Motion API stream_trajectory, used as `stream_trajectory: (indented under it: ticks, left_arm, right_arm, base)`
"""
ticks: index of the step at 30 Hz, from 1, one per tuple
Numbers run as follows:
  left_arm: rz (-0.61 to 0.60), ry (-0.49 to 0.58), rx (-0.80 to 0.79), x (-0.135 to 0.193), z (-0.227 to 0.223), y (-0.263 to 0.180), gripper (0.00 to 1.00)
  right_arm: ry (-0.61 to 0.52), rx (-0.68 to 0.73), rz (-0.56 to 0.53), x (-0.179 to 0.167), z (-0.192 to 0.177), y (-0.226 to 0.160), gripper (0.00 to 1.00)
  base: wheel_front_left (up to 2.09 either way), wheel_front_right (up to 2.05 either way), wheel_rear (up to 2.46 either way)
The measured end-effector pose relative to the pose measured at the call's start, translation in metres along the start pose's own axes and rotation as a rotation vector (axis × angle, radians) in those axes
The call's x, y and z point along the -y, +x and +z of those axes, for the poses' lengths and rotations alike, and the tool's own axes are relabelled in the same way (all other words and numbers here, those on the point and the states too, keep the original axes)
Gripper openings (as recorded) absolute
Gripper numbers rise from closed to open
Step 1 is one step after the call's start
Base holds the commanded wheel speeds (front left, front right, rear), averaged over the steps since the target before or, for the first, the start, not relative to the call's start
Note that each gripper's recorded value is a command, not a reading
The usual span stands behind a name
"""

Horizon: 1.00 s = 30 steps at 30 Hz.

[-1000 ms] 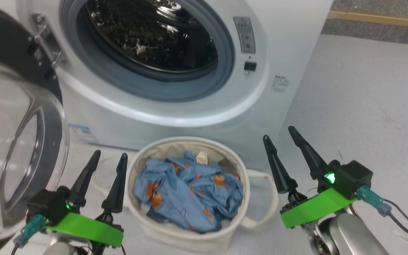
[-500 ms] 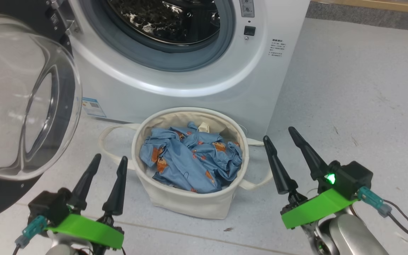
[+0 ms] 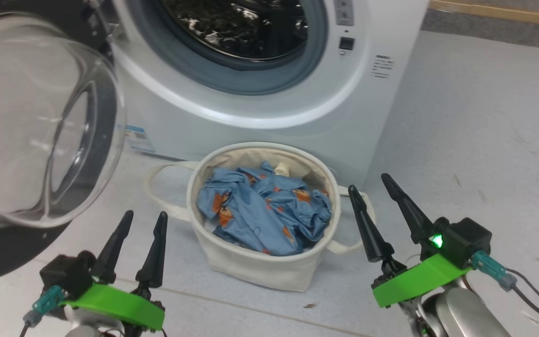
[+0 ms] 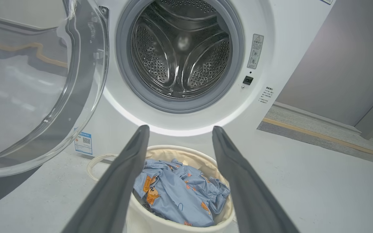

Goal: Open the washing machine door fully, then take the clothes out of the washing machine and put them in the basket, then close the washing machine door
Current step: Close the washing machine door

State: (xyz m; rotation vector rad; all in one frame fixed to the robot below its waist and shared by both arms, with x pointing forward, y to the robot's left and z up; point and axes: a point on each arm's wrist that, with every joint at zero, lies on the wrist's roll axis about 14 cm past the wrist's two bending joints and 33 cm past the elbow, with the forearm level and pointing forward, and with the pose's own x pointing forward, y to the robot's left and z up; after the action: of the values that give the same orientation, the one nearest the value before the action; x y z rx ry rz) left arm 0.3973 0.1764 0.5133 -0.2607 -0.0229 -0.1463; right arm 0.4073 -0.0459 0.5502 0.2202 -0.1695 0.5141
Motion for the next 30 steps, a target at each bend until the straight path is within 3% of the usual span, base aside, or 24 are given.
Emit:
stream_trajectory:
  ticks: [11, 20, 30]
  left_arm:
    - [0.164, 0.081, 0.067, -0.044, 0.02, -0.033, 1.0]
    - [0.339, 0.101, 0.126, -0.087, 0.04, -0.082, 1.0]
    - [0.481, 0.11, 0.152, -0.114, 0.048, -0.133, 1.0]
  right_arm:
    - [0.016, -0.028, 0.114, -0.029, -0.013, 0.02, 1.0]
    - [0.049, -0.044, 0.257, -0.076, -0.024, 0.041, 1.0]
    - [0.078, -0.056, 0.398, -0.125, -0.032, 0.053, 1.0]
  base:
    - [0.0, 0.0, 0.0]
    - [0.0, 0.0, 0.0]
    - [0.0, 0.0, 0.0]
